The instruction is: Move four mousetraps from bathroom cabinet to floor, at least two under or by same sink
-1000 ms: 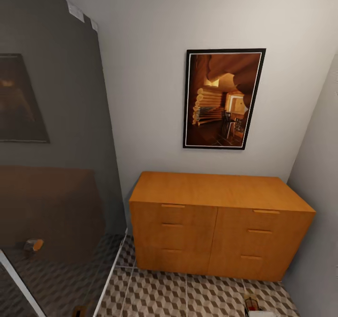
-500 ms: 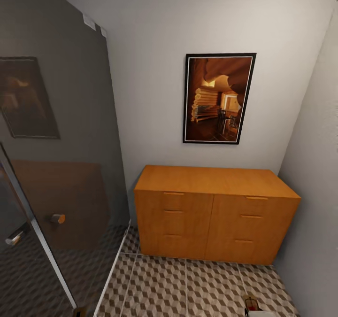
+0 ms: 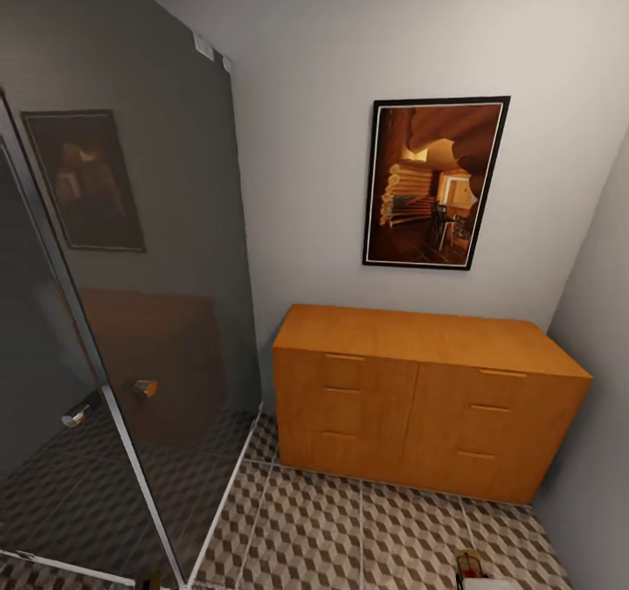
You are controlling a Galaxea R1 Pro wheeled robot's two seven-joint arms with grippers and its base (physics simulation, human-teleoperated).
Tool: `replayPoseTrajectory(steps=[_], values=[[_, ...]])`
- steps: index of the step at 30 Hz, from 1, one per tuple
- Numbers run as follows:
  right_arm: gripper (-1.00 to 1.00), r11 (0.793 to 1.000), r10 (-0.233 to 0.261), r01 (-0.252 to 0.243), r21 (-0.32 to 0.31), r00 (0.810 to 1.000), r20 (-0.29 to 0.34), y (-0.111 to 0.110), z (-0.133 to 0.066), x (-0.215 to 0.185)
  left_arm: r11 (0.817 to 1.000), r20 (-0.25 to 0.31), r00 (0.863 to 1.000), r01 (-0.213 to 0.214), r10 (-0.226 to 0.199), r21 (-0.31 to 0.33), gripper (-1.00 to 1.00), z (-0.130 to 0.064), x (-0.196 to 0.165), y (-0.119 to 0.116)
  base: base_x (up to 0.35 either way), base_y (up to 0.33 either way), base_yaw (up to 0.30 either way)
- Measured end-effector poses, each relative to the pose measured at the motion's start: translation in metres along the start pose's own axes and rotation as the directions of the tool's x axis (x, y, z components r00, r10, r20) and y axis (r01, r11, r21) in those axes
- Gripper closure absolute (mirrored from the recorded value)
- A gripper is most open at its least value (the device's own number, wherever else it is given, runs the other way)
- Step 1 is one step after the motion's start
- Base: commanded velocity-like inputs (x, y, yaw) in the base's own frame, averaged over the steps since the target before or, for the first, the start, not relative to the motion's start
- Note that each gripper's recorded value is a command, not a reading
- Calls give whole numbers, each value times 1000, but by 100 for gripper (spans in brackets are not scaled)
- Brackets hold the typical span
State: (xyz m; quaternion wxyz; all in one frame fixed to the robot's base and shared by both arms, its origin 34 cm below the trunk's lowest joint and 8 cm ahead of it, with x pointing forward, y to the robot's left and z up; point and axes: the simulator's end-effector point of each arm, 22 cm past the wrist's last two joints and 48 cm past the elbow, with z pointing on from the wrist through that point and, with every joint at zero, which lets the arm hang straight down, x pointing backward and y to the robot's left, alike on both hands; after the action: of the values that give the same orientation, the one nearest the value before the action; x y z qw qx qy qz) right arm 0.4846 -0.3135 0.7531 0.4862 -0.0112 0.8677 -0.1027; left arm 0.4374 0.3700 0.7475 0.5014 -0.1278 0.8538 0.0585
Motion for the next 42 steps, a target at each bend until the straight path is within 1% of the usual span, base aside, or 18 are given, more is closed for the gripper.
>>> replayPoseTrajectory(steps=[19,26,34,42], values=[[100,1000,1,-1,5,1000,1,-1,0,0,1000,1,1000,-2,2,-1,100,0,0,2,0,0,300],[100,1000,3,-3,4,1000,1,0,0,0,1000,-1,1000,1,-1,7,100,0,1,-3,0,0,300],[100,1000,2,-2,2,1000,2,0,0,0,1000,-1,1000,1,-1,6,100,0,1,-3,0,0,300],[100,1000,2,-2,6,1000,3,-1,0,-1,1000,0,1000,-1,1,2,100,0,0,0,0,0,300]])
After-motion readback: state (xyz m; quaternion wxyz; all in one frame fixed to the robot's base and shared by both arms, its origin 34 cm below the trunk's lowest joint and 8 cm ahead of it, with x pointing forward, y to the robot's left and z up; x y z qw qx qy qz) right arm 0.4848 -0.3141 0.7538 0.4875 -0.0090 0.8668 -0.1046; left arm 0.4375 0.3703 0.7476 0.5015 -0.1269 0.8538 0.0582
